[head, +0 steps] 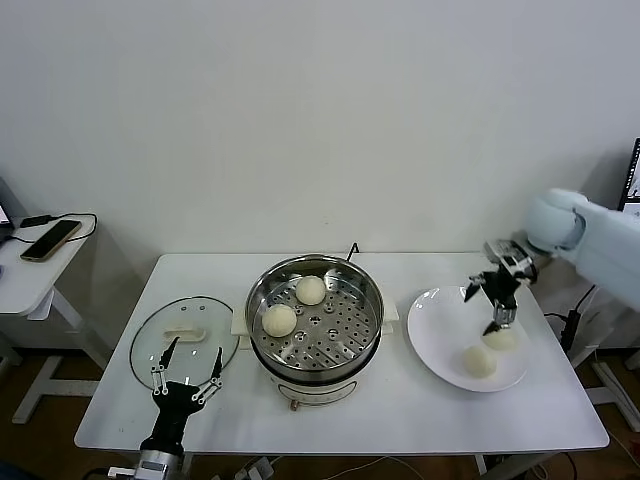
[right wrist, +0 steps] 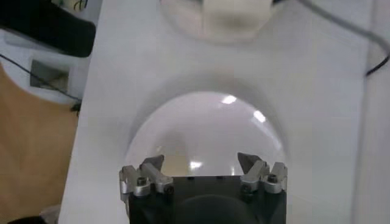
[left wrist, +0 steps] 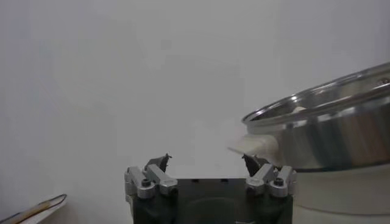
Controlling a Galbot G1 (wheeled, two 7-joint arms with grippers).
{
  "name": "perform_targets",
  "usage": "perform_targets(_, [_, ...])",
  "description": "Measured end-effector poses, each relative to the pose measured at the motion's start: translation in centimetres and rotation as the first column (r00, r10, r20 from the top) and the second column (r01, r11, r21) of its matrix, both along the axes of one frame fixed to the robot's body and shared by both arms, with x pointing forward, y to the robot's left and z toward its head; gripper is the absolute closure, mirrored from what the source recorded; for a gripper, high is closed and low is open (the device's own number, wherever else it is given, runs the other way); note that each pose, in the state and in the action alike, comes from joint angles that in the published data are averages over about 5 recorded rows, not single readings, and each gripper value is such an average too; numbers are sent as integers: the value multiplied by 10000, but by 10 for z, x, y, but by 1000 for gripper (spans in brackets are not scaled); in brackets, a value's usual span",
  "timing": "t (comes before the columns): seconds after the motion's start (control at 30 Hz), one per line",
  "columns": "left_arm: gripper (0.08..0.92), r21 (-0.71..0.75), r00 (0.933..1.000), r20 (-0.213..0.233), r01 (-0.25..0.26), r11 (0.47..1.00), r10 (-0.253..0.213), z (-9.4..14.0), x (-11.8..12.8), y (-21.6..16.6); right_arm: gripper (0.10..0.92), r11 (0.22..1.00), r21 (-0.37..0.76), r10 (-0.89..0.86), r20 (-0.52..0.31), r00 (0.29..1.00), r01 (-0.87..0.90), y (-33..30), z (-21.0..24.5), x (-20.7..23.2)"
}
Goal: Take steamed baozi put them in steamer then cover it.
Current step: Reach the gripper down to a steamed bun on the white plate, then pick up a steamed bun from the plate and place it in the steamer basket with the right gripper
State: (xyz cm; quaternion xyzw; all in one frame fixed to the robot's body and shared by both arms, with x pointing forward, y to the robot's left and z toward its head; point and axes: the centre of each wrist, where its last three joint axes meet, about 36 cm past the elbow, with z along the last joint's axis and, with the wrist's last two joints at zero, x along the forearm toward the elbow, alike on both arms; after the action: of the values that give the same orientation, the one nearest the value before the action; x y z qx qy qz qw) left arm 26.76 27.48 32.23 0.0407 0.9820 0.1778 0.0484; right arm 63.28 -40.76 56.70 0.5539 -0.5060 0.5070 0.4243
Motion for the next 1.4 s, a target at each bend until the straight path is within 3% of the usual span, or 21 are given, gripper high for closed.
perform_targets(0.63, [177,41,9999,-72,-125,9999,126,-3,-2,3,200,9987,-386,-341,-603,9976,318,-7,-99,-9])
perform_targets(0.8, [177,39,9999,-51,-141,9999,141,-3,-1,3,257,9986,-387,-369,-494,9981,350,-7,-105,-11])
perform_targets(0.93, [177,31,9999,-41,-154,9999,154,-2,0,2,331,9986,-385,-376,-417,9984,360,-8,-105,-12])
perform_targets(1.1, [177,33,9999,-43,-107,9999,107,-3,0,2,367,9990,-400,-196,-221,9996,187,-8,-91,-9])
perform_targets(1.4, [177,37,10000,-24,62,10000,-62,-2,0,-1,375,9850,-215,1726,976,9801,-1713,35,-12,12])
